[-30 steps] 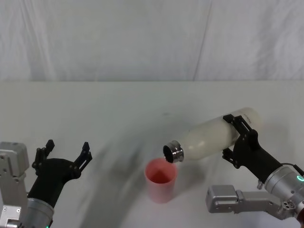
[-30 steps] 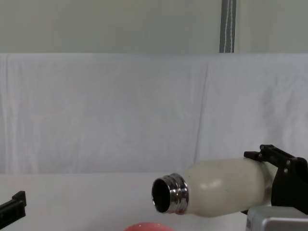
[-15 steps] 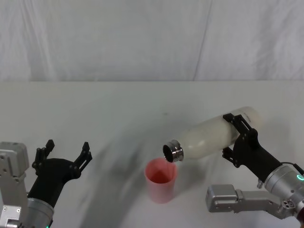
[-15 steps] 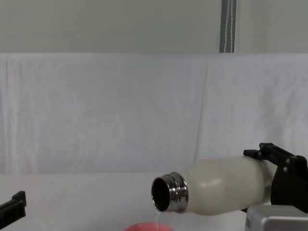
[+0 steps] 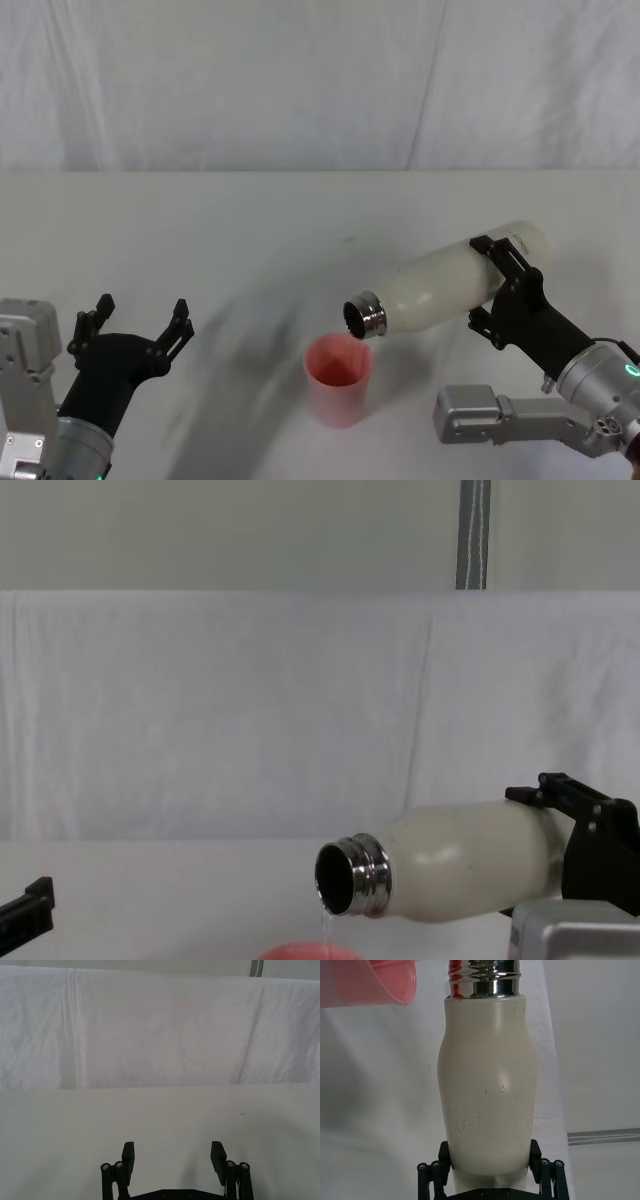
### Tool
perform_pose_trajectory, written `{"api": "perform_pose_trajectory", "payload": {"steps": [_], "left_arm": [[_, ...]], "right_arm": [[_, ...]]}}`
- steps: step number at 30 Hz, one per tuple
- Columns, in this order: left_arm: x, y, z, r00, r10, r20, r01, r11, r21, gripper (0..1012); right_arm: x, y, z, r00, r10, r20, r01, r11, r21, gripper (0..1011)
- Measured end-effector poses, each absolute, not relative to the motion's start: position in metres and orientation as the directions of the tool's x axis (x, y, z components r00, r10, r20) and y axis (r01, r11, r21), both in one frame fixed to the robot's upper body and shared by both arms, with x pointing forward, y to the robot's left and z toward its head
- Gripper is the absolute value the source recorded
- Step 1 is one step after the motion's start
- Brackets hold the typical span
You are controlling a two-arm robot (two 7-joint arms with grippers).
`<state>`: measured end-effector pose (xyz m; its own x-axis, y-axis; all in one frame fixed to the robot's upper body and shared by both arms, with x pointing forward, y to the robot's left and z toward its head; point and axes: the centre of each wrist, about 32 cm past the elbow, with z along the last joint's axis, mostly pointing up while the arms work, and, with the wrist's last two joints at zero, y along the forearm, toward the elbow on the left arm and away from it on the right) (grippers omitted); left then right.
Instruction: Grasp the thermos with one hand and pour water into the cup lid.
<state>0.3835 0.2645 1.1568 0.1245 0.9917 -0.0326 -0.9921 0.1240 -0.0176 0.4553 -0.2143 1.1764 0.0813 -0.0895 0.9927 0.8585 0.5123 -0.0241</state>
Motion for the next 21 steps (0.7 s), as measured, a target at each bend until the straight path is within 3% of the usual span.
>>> {"api": "perform_pose_trajectory", "payload": {"steps": [21], "left_arm": [[0.3835,0.2645,1.1568,0.125,0.992,-0.033,-0.992,0.124,-0.018,1001]], "right_arm": [[0.4533,-0.2141,1.1737,0.088,-0.093,0.992,0.859,0.511,-0.028,949]]}}
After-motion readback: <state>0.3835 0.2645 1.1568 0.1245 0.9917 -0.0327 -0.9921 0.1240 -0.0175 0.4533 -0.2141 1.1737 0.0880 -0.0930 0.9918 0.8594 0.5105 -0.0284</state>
